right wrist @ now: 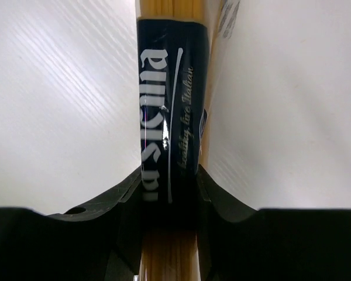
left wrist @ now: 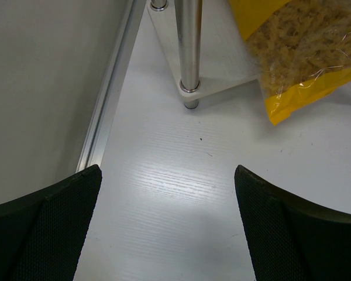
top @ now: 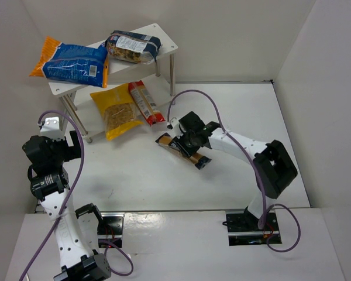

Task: Place and organize the pasta boxes and bags onto the shelf

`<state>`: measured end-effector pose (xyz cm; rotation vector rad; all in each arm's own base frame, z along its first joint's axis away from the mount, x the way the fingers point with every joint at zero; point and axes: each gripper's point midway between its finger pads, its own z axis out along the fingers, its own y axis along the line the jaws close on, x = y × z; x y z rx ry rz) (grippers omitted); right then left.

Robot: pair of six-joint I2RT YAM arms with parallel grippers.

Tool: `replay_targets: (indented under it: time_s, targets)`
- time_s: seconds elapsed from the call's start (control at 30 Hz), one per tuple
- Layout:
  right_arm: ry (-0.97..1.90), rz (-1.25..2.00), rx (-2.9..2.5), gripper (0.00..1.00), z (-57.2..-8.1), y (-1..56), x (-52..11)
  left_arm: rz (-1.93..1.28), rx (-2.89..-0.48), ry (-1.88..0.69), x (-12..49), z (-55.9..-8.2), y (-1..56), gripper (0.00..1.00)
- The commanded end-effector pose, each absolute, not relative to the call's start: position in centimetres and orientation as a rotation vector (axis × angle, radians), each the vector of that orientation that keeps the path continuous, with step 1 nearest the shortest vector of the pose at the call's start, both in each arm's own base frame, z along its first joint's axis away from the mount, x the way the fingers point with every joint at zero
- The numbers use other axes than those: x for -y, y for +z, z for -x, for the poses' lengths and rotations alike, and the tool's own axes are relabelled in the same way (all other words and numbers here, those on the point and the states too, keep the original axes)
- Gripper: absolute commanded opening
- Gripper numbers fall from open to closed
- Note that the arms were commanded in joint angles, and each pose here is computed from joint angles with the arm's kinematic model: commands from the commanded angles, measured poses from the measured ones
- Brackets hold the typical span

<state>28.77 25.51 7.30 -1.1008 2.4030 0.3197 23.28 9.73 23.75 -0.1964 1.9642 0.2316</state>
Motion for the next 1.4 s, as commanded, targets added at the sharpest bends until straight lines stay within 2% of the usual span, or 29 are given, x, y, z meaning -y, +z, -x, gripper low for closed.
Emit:
replay_targets:
  time_s: [0.0, 0.7, 0.87, 1.03, 1.1, 1.13, 1.23, 1.33, 1.37]
  targets:
    - [0.384, 0.999, -2.121, 0.00, -31.7, 16.9, -28.0, 0.188, -1.923, 0.234, -9.8, -23.5, 24.6, 1.00]
    - [0.508, 0.953, -1.913, 0.00, -31.2, 25.2, -29.3, 0.188, -1.923, 0.234, -9.8, -23.5, 24.6, 1.00]
    - [0.492, 0.959, -1.918, 0.00, -31.2, 24.7, -29.1, 0.188, -1.923, 0.234, -9.8, -23.5, 24.6, 1.00]
    - [0.441, 1.025, -1.998, 0.02, -31.3, 20.9, -28.7, 0.188, -1.923, 0.234, -9.8, -23.5, 24.6, 1.00]
    - [0.441, 1.084, -2.027, 0.24, -30.7, 19.1, -28.5, 0.188, -1.923, 0.234, -9.8, -23.5, 24.6, 1.00]
    - [0.435, 1.098, -2.032, 0.52, -30.5, 18.6, -28.3, 0.188, -1.923, 0.234, -9.8, -23.5, 24.6, 1.00]
    - [0.376, 1.155, -2.097, 0.71, -29.5, 15.3, -26.7, 0.188, -1.923, 0.234, -9.8, -23.5, 24.6, 1.00]
    - [0.309, 1.181, -2.129, 0.76, -29.3, 13.0, -25.4, 0.188, -1.923, 0.234, -9.8, -23.5, 24.6, 1.00]
    - [0.295, 1.182, -2.143, 0.83, -29.1, 12.4, -25.1, 0.188, -1.923, 0.234, -9.8, -23.5, 24.6, 1.00]
